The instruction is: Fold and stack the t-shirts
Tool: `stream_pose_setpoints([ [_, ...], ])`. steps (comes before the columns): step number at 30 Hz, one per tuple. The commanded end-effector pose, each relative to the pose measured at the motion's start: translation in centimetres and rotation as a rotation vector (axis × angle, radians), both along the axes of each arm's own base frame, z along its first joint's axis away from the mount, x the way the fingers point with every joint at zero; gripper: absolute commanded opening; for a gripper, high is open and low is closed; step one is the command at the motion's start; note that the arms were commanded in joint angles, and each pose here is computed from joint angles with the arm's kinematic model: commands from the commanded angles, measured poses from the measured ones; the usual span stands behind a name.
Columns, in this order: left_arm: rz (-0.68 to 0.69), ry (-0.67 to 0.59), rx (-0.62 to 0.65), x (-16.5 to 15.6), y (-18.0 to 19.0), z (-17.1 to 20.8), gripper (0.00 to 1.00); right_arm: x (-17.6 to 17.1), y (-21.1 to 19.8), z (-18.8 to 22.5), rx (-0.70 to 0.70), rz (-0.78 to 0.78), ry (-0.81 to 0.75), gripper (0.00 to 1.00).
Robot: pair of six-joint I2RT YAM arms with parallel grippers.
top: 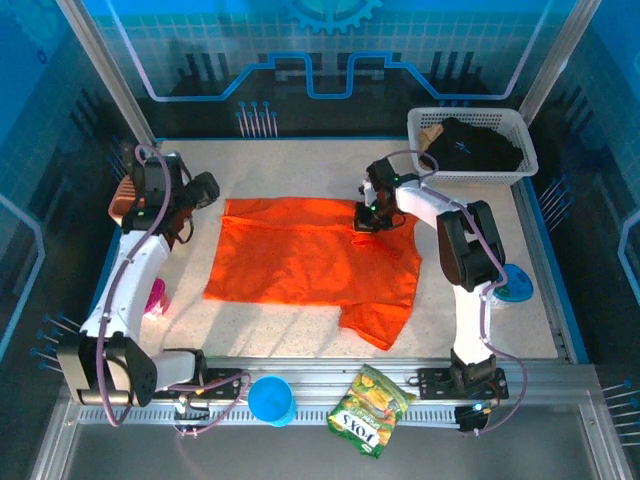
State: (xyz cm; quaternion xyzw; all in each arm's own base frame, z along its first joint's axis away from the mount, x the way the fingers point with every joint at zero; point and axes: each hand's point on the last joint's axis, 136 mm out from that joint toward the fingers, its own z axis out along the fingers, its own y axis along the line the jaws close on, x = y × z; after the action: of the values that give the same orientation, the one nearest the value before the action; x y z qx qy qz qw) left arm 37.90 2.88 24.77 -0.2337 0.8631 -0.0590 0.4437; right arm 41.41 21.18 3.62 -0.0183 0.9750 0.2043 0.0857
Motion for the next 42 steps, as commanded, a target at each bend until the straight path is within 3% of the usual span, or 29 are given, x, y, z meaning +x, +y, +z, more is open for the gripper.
stream_pose_setpoints([
  [1, 0.015, -0.006, 0.018, -0.6, 0.5, 1.0, 0.71, 0.3, -0.1, 0.4, 0.008, -0.077, -0.026, 0.00],
  [9, 0.147, 0.176, -0.060, -3.8, 1.2, -1.5, 0.72, -1.2, 1.4, -2.1, 0.098, -0.135, -0.011, 0.00],
  [15, 0.191, 0.423, -0.131, -9.6, 0.4, -5.4, 0.76, -2.0, 1.8, -3.3, 0.131, -0.149, -0.025, 0.00],
  [20, 0.185, 0.632, -0.201, -14.2, -1.2, -9.8, 0.70, -1.2, -0.3, -0.2, 0.108, -0.137, -0.104, 0.00],
  [24, 0.191, 0.664, -0.224, -15.3, -1.7, -11.0, 0.66, -1.2, -2.9, 3.9, 0.074, -0.126, -0.190, 0.01],
  [30, 0.210, 0.686, -0.200, -16.3, -1.9, -10.8, 0.66, -5.3, -6.3, 7.1, -0.041, -0.102, -0.234, 0.25],
  [34, 0.232, 0.789, -0.206, -17.4, -2.4, -13.0, 0.64, -8.8, -7.4, 5.1, -0.053, -0.126, -0.161, 0.24],
  [38, 0.312, 0.940, -0.193, -19.3, -2.2, -16.3, 0.52, -10.3, -7.5, 3.6, -0.032, -0.125, -0.130, 0.23],
  [42, 0.384, 0.941, -0.220, -19.6, -2.2, -18.5, 0.45, -10.6, -7.5, 3.3, -0.029, -0.110, -0.128, 0.22],
])
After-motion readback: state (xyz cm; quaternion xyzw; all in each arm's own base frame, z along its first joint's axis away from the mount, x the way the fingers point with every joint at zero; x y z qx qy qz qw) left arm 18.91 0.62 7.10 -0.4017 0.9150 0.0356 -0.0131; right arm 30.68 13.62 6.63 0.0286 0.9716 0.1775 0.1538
